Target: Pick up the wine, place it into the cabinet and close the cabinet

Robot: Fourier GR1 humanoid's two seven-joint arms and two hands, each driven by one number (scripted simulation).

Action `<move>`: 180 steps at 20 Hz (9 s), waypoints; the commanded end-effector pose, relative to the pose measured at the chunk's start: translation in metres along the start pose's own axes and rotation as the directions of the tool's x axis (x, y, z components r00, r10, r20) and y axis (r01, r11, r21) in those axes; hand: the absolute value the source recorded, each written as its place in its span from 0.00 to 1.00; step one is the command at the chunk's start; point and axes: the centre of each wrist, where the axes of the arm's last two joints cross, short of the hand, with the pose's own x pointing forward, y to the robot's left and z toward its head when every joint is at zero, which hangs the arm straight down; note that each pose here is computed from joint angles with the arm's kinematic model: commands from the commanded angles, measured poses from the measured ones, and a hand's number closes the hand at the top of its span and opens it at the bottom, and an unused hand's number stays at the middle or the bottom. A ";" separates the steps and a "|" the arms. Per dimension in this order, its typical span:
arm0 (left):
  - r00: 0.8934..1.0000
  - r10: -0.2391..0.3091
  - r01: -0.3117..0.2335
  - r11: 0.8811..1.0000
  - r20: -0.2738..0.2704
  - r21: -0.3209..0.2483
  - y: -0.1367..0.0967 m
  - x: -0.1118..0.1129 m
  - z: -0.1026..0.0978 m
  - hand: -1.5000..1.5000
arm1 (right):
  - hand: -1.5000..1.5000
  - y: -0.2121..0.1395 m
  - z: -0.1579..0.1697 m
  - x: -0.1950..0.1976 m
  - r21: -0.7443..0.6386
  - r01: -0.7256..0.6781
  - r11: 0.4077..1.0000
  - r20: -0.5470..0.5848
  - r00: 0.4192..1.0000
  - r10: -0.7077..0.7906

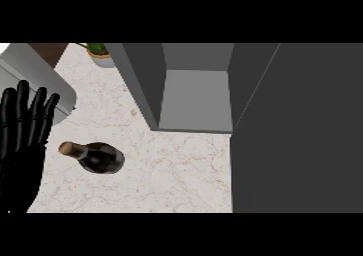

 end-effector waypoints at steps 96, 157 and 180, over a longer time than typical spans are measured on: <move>0.883 0.296 -0.378 0.908 -0.365 -0.179 0.103 -0.125 0.046 0.00 | 0.00 0.000 0.037 0.133 0.226 0.147 0.963 -0.139 0.983 -0.118; 0.936 0.207 -0.284 0.922 -0.283 -0.264 0.069 -0.217 0.087 1.00 | 0.00 0.004 0.023 0.124 0.235 0.141 0.962 -0.152 0.983 -0.107; 0.947 0.294 -0.289 0.955 -0.128 0.061 0.005 -0.111 0.049 1.00 | 0.00 0.015 0.019 0.112 0.227 0.169 0.959 -0.161 0.978 -0.135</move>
